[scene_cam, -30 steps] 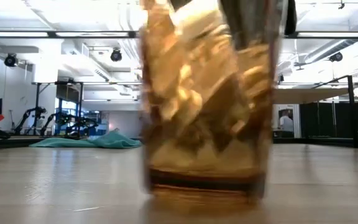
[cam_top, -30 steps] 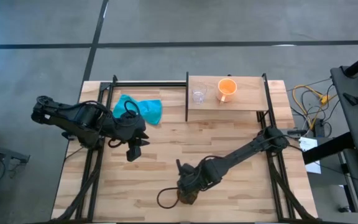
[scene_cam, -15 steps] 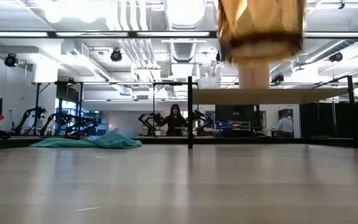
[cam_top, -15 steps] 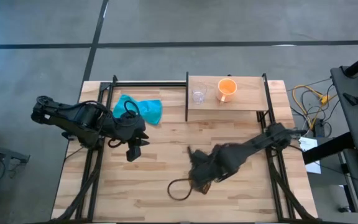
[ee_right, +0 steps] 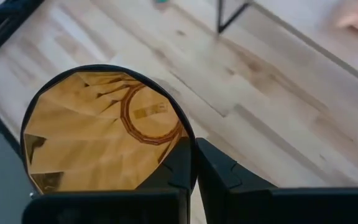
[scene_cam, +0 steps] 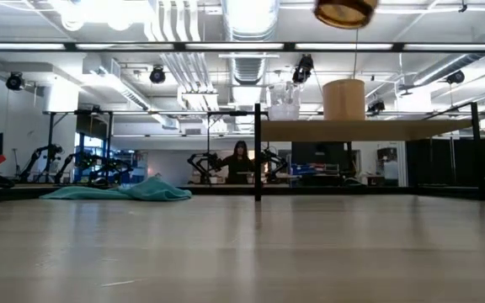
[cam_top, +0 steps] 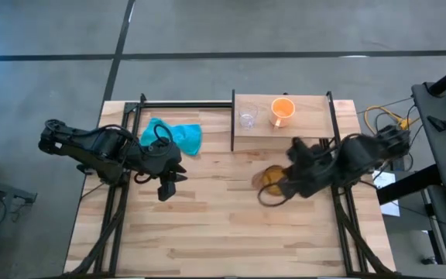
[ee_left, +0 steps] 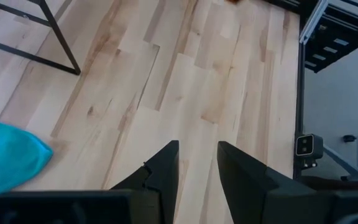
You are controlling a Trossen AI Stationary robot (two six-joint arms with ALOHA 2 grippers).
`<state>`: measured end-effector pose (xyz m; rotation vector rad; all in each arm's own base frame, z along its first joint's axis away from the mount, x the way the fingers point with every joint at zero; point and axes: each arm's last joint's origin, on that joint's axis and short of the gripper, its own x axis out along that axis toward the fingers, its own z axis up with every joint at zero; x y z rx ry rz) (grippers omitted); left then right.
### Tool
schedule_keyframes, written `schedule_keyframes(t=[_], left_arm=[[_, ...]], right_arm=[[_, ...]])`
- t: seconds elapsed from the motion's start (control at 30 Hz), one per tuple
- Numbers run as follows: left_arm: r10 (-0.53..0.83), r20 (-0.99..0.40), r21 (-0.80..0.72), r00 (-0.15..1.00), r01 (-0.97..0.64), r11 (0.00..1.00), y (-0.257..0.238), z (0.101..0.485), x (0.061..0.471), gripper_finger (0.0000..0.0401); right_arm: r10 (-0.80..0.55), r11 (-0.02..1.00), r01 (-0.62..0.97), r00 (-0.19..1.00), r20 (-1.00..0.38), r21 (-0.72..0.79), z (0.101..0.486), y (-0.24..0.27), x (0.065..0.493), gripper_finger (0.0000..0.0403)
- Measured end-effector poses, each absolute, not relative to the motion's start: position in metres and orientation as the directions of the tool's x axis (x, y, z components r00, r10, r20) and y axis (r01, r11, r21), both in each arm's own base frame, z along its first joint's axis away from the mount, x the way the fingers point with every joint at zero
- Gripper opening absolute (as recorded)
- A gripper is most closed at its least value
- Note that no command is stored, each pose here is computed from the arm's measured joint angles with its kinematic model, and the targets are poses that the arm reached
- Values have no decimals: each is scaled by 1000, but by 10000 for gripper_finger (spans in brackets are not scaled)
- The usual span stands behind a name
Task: Stack small to large cups/mugs on shelf
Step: Put the brown glass on the shelf
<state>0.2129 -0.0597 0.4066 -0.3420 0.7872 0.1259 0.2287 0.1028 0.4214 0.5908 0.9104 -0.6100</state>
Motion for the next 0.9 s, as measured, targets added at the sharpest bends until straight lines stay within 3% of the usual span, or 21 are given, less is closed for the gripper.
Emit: schedule_keyframes(t=[0.33,0.5,0.9], left_arm=[[-6,-698,-256,716,-242,936,-59,408,214,96],[4,-617,-296,787,-236,926,-60,416,221,96],[220,-470,-279,855,-380,882,-39,425,241,96]], right_arm=[[-324,590,782,459,-828,203,397,68,167,9],[-392,535,812,483,-783,233,392,52,145,9],[-450,523,810,528,-720,266,402,14,101,9]])
